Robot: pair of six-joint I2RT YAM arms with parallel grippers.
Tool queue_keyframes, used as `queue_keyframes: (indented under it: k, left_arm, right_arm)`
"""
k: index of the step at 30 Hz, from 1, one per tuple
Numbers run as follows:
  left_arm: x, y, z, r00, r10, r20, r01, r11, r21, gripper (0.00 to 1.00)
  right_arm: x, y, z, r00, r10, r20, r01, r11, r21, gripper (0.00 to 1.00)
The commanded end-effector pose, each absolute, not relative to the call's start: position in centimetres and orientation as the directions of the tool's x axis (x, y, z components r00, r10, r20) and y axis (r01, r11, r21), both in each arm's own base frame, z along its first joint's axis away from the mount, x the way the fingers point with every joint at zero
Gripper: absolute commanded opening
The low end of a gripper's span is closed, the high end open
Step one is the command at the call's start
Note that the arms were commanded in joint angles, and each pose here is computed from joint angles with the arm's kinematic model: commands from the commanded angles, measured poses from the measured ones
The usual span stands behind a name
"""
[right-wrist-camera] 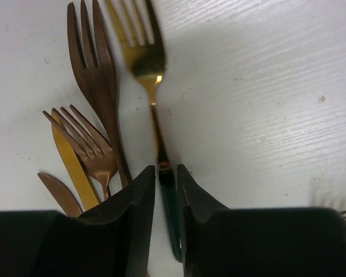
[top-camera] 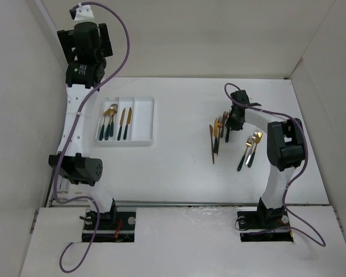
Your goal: Sort the eating utensils into containers
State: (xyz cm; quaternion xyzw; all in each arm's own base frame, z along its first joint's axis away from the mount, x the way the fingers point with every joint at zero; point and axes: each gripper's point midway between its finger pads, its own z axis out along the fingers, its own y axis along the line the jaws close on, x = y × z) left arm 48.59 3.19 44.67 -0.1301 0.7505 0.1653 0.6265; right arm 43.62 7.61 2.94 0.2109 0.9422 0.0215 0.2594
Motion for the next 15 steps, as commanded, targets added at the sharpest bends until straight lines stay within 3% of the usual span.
queue_keyframes:
  k: [1, 4, 6, 9, 12, 14, 15]
  left_arm:
    - [47.8, 3.5, 41.9, -0.272, 0.029, -0.962, -0.394, 0.909, 0.139, 1.00]
    - [47.5, 2.7, 39.8, -0.324, 0.010, -0.946, -0.357, 0.925, 0.132, 1.00]
    - [47.3, 2.5, 39.4, -0.335, 0.002, -0.942, -0.347, 0.929, 0.126, 1.00]
    - [46.3, 2.5, 40.2, -0.327, 0.009, -0.945, -0.335, 0.934, 0.125, 1.00]
    - [46.0, 2.4, 39.6, -0.341, 0.011, -0.940, -0.325, 0.937, 0.129, 1.00]
    - [46.0, 2.4, 38.8, -0.358, 0.013, -0.933, -0.323, 0.937, 0.137, 1.00]
    - [46.1, 2.2, 38.8, -0.362, 0.022, -0.932, -0.310, 0.940, 0.142, 1.00]
  right_arm:
    - [44.3, 7.4, 4.1, -0.791, 0.382, -0.478, 0.367, 0.921, 0.129, 0.26]
    - [43.4, 7.6, 2.8, -0.837, 0.354, -0.417, 0.346, 0.933, 0.099, 0.16]
    - [43.1, 8.2, 2.8, -0.858, 0.345, -0.381, 0.329, 0.938, 0.108, 0.15]
    - [41.1, 8.6, 1.4, -0.892, 0.332, -0.307, 0.320, 0.943, 0.090, 0.23]
    - [40.3, 9.7, 1.8, -0.901, 0.305, -0.308, 0.291, 0.952, 0.090, 0.23]
    - [40.3, 9.7, 1.8, -0.901, 0.304, -0.308, 0.291, 0.953, 0.090, 0.13]
    - [40.1, 9.7, 1.7, -0.901, 0.312, -0.300, 0.300, 0.950, 0.089, 0.00]
